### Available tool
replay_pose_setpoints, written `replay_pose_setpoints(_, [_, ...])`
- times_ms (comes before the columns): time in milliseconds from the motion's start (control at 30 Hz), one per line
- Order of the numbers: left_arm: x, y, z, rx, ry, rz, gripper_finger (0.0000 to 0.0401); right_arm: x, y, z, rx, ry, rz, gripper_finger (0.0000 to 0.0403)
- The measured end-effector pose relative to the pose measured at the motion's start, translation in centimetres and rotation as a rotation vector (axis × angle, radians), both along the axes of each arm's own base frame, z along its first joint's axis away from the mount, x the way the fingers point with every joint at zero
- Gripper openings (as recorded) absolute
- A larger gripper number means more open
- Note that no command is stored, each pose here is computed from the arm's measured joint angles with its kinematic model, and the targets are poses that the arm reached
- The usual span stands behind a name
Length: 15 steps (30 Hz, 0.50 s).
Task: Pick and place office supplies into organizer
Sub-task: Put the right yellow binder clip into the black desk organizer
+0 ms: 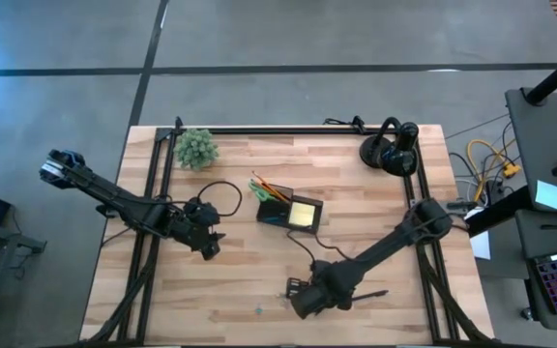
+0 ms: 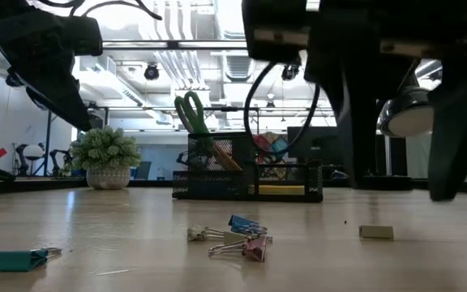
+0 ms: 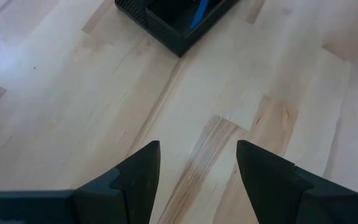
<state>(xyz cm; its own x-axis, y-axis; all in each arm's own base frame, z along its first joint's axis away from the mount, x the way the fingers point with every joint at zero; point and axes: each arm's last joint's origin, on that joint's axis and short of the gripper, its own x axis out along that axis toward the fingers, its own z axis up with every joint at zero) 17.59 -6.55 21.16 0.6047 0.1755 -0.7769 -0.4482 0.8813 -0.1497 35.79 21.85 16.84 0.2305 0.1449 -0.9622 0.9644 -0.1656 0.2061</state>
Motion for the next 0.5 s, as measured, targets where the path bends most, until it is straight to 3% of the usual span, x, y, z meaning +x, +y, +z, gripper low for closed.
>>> replay_pose_setpoints(200, [0.0, 0.0, 0.0, 0.020, 0.004, -0.028, 0.0199, 0.4, -0.4, -1.1, -0.022, 0.015, 0.010, 0.0148])
replay_pose_setpoints(500, [0.0, 0.0, -0.1, 0.028, 0.009, -0.041, 0.0199, 0.1, -0.8, -1.8, -0.048, 0.087, -0.018, 0.0157])
